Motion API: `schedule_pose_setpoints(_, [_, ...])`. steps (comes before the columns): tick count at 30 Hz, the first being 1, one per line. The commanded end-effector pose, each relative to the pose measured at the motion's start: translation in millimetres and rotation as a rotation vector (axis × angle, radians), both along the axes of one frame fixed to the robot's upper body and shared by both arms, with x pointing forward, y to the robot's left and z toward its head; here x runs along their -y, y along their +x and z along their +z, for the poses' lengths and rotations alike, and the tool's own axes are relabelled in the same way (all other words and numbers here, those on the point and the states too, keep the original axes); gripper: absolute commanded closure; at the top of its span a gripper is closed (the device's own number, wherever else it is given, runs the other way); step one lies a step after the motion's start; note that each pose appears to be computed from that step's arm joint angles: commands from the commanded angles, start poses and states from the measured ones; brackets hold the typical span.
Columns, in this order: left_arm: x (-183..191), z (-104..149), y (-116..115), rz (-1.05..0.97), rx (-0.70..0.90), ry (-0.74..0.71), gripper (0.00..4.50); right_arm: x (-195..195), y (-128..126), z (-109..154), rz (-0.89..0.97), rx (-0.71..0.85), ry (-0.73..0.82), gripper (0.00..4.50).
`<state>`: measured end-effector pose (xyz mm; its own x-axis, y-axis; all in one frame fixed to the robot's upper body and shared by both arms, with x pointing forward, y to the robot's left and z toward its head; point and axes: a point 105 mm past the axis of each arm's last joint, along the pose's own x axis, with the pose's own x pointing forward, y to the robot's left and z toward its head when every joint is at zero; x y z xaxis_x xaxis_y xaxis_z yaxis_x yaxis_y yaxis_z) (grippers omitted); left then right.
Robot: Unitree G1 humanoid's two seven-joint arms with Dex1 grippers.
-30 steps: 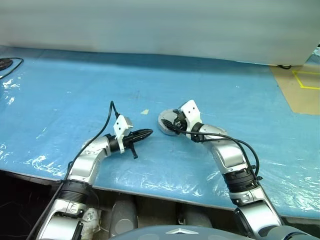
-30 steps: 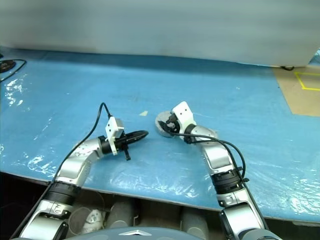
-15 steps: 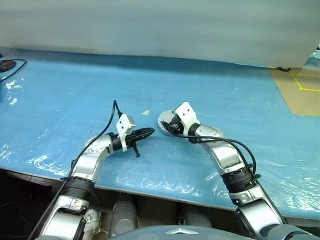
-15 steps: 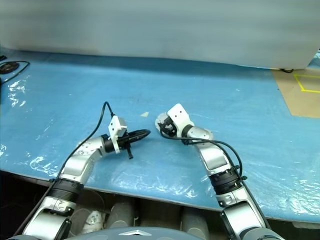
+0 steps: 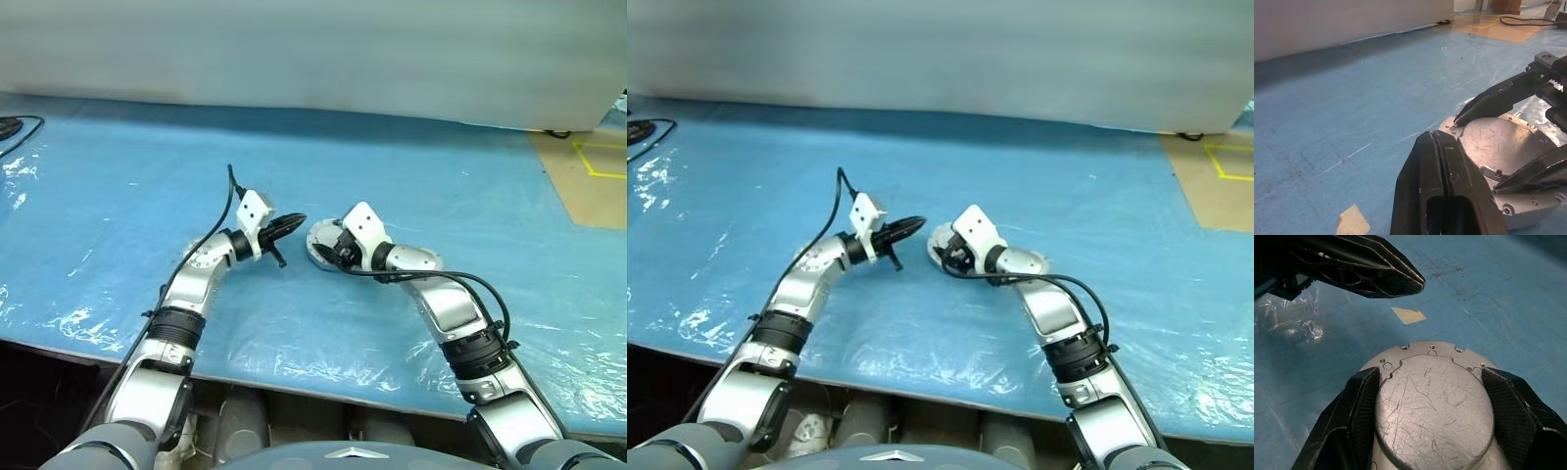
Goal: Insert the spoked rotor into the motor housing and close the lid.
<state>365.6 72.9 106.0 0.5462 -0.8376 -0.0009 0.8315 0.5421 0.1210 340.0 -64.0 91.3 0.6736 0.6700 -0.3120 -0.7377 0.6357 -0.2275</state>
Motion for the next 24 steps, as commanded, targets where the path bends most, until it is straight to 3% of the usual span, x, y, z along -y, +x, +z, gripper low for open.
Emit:
schedule_pose_setpoints(1, [10, 2, -5, -0.074, 0.003, 0.026, 4.5, 3, -16, -24, 0.048, -0.131, -0.008, 1.51])
schedule_pose_setpoints(24, [26, -28, -38, -0.298, -0.116, 0.172, 4.5, 9, -36, -24, 0.226, -0.136, -0.094, 1.51])
